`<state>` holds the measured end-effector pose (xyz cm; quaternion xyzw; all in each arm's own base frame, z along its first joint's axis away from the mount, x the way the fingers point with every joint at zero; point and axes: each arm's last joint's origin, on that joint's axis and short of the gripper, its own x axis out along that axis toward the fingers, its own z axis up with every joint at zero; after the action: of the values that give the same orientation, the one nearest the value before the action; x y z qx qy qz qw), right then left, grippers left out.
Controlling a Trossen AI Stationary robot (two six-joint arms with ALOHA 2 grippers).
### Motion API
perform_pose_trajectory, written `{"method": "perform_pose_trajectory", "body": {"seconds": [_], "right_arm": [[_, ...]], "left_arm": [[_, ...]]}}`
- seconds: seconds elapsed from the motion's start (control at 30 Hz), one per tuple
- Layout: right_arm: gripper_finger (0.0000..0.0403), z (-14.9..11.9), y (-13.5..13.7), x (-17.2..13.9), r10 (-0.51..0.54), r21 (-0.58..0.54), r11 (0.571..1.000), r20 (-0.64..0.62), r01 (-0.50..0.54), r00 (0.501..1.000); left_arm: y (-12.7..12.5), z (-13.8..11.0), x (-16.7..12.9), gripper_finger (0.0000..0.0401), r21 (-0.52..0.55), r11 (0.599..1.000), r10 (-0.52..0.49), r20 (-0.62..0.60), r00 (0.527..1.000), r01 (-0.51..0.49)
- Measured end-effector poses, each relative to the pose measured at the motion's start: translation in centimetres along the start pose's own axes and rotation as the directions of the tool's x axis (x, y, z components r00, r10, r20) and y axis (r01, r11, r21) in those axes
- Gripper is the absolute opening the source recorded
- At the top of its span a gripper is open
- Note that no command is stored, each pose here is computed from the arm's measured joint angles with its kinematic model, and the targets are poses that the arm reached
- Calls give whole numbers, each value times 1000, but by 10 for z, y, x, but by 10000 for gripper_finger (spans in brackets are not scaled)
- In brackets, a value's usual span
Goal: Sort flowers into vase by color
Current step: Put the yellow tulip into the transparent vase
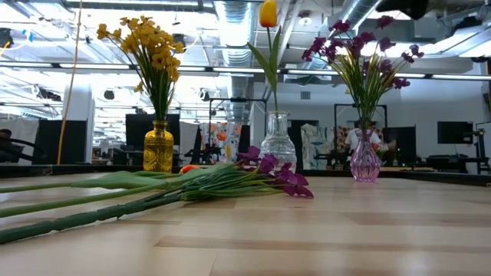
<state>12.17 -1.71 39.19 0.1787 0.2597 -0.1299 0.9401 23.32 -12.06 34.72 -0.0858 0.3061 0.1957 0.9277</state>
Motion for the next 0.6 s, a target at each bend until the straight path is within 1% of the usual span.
{"method": "perform_pose_trajectory", "body": {"seconds": [0.1,0.3,0.43,0.6], "right_arm": [[244,-1,4,0,72,-10,997,-18,-72,997],[244,-4,17,7,140,-30,989,-76,-143,987],[244,-7,28,14,135,-37,989,-107,-140,985],[244,-13,45,28,69,-96,992,-130,-82,989]], "left_arm": [[-6,-5,8,147,-4,1000,3,-34,999,-3],[-24,-18,34,147,40,998,48,-93,994,-45],[-35,-30,52,147,56,996,81,-141,987,-74],[-46,-45,73,147,37,994,107,-219,970,-101]]}}
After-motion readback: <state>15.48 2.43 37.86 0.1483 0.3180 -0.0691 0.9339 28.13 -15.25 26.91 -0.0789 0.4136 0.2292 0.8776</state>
